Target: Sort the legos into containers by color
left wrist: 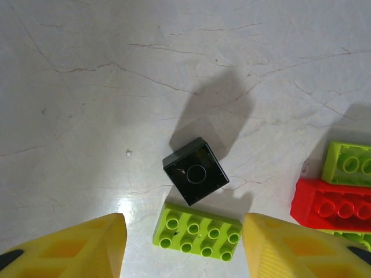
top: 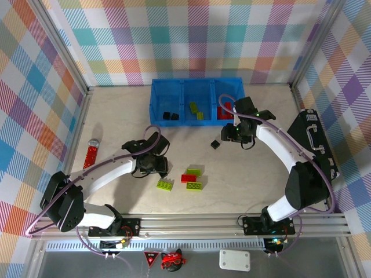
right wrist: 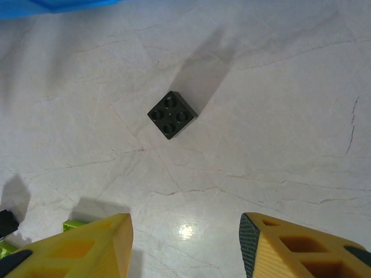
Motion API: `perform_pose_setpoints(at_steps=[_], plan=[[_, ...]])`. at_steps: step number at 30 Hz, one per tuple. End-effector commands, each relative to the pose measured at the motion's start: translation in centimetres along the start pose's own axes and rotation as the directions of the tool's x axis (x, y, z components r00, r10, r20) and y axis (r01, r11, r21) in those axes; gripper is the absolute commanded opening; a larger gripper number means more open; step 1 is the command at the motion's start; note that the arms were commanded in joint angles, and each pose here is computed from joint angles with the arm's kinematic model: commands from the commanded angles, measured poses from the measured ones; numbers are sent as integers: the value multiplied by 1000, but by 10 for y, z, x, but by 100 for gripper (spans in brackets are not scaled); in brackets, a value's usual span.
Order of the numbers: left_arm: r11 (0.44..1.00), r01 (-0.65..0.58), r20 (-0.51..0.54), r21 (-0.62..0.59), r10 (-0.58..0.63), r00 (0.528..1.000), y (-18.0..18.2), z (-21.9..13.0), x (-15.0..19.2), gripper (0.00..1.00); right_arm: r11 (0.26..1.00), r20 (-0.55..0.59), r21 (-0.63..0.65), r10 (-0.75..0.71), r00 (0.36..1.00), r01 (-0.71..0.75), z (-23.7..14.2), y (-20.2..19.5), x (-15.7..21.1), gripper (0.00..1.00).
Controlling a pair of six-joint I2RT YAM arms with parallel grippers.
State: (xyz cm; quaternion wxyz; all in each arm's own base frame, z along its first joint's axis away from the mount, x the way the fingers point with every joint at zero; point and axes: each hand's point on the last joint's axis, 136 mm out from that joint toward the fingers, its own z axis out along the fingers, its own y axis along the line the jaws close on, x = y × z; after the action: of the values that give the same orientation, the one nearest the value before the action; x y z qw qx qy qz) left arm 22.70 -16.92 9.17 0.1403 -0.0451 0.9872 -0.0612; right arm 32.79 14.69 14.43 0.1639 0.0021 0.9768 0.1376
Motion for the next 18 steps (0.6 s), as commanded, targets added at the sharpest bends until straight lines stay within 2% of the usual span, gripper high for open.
perform_pose_setpoints(at_steps=[1, 12, 18], plan=[[997, 66, 32, -39, -64, 997, -2, 5, 1, 57, 999, 17, -36, 3, 1000, -2, -6, 8, 0, 53], [992, 122, 2, -44, -122, 993, -19, 37, 12, 59, 998, 4, -41, -42, 999, 42, -7, 8, 3, 54], [986, 131, -23, -102, -134, 991, -11, 51, 21, 59, 998, 4, -29, -54, 999, 54, -6, 6, 4, 54]])
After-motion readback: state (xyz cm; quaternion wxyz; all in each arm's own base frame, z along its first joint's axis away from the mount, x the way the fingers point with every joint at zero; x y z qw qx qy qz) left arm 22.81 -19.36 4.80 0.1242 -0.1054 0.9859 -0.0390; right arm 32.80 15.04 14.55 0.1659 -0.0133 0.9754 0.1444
